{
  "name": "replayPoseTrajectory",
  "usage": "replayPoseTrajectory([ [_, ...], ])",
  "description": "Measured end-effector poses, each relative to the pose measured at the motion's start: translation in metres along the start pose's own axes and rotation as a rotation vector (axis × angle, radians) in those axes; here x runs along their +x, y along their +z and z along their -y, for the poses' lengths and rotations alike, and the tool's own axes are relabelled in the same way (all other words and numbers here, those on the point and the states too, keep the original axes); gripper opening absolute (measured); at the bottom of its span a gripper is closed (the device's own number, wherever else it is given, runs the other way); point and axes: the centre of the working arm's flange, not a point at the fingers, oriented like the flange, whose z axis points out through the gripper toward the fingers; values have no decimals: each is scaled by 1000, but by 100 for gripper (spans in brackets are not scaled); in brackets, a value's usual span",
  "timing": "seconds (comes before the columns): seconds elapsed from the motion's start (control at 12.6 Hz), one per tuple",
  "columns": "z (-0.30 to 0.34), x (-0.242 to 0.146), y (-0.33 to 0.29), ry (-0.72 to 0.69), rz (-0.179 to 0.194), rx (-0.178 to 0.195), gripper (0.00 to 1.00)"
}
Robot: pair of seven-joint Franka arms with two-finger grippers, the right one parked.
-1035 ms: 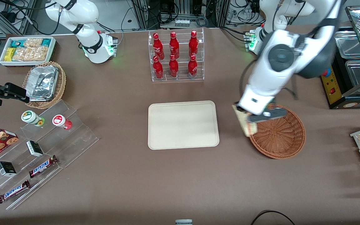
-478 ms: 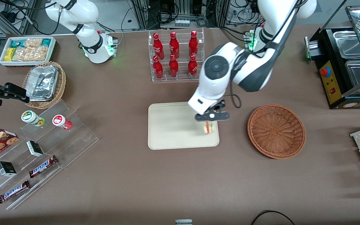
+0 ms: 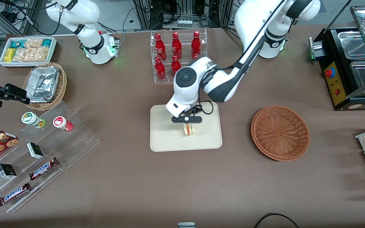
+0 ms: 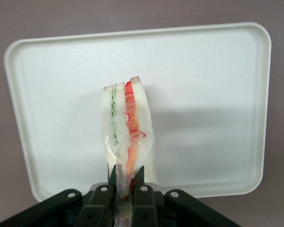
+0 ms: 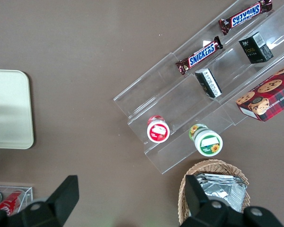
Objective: Place sandwich from basket to tray
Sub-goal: 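Lower the sandwich onto the tray and open the left gripper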
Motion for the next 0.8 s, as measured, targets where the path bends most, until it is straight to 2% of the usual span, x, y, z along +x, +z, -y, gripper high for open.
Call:
replayPoseTrajectory([
  [0.24, -16, -12, 23, 29, -18, 26, 14],
  [0.56, -20, -16, 47, 41, -7, 43, 12],
  [0.64, -21, -17, 49, 43, -5, 44, 15],
  [0.8, -21, -16, 46, 42, -11, 40, 36],
])
